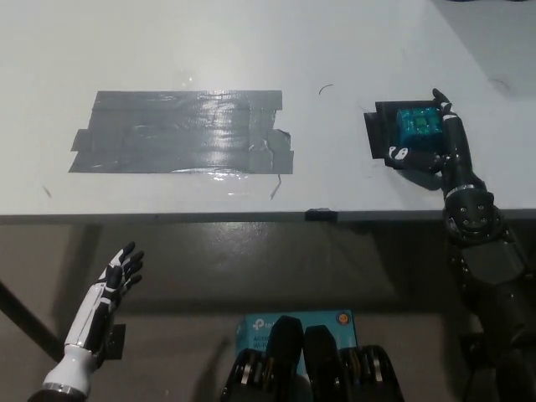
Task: A rubick's cube is kept in the black marked spot on the table and the robot uses its right arm to pick it up and hands it to a person
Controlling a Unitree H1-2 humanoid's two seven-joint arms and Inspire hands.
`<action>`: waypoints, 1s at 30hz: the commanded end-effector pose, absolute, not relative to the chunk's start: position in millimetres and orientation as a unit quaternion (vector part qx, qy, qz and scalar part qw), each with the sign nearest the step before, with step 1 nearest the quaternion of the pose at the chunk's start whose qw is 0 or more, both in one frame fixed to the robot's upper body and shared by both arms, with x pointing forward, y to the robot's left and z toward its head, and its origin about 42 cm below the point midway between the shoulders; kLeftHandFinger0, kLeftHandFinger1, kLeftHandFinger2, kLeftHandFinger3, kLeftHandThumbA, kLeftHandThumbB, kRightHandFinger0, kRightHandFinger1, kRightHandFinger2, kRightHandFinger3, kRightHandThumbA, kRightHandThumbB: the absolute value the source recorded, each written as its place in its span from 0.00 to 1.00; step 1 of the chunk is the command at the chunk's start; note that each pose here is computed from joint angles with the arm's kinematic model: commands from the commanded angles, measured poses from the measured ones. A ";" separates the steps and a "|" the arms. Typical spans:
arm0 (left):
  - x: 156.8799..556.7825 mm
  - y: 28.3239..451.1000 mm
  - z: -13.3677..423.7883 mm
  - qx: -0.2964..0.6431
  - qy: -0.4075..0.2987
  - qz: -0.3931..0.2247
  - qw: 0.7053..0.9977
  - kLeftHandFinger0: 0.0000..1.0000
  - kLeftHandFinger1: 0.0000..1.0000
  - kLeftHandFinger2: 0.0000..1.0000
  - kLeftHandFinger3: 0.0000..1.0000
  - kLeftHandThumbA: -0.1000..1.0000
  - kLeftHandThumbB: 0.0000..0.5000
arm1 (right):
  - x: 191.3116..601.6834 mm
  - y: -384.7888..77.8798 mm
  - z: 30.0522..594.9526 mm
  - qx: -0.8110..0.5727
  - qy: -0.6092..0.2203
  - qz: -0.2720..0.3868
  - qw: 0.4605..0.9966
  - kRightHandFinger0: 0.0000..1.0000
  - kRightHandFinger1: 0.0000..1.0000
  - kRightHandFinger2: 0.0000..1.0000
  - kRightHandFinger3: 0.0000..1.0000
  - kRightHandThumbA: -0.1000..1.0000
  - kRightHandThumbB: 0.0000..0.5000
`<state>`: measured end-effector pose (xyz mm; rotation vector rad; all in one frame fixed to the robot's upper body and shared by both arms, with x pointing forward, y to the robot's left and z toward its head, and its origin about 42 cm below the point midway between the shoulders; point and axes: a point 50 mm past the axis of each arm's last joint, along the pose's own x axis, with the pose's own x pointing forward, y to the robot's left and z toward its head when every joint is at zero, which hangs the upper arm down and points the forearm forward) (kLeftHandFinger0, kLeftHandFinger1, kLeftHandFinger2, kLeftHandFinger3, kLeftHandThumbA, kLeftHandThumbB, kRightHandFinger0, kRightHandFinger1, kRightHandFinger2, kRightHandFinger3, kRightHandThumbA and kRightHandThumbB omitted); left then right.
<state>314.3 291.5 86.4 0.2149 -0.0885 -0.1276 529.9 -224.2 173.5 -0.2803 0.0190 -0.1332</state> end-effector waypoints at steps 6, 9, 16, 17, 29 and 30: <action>323.8 293.0 101.9 0.113 -0.078 -0.066 0.988 1.00 1.00 1.00 1.00 1.00 0.54 | 542.1 -215.6 194.4 -0.082 -0.013 -0.101 0.991 1.00 1.00 1.00 1.00 0.79 0.82; 323.7 293.0 102.0 0.113 -0.078 -0.069 0.988 1.00 1.00 1.00 1.00 1.00 0.51 | 541.4 -208.4 191.5 -0.113 -0.004 -0.146 0.983 0.17 0.26 0.43 0.55 0.01 0.45; 329.6 294.4 109.6 0.111 -0.087 -0.077 0.987 1.00 1.00 1.00 1.00 1.00 0.45 | 535.4 -205.5 175.7 -0.242 -0.015 -0.128 0.962 0.02 0.48 0.94 0.87 0.00 0.45; 330.1 294.7 110.0 0.111 -0.085 -0.078 0.987 1.00 1.00 1.00 1.00 1.00 0.44 | 533.5 -206.7 172.8 -0.260 -0.023 -0.130 0.957 0.03 0.50 0.96 0.92 0.00 0.43; 334.0 297.9 109.8 0.123 -0.089 -0.067 0.986 1.00 1.00 1.00 1.00 1.00 0.43 | 532.2 -211.7 178.0 -0.288 -0.074 -0.153 0.943 0.07 0.58 0.97 1.00 0.00 0.37; 334.8 297.8 110.3 0.123 -0.088 -0.068 0.986 1.00 1.00 1.00 1.00 1.00 0.43 | 534.1 -212.1 183.6 -0.280 -0.083 -0.154 0.944 0.07 0.58 0.96 1.00 0.00 0.39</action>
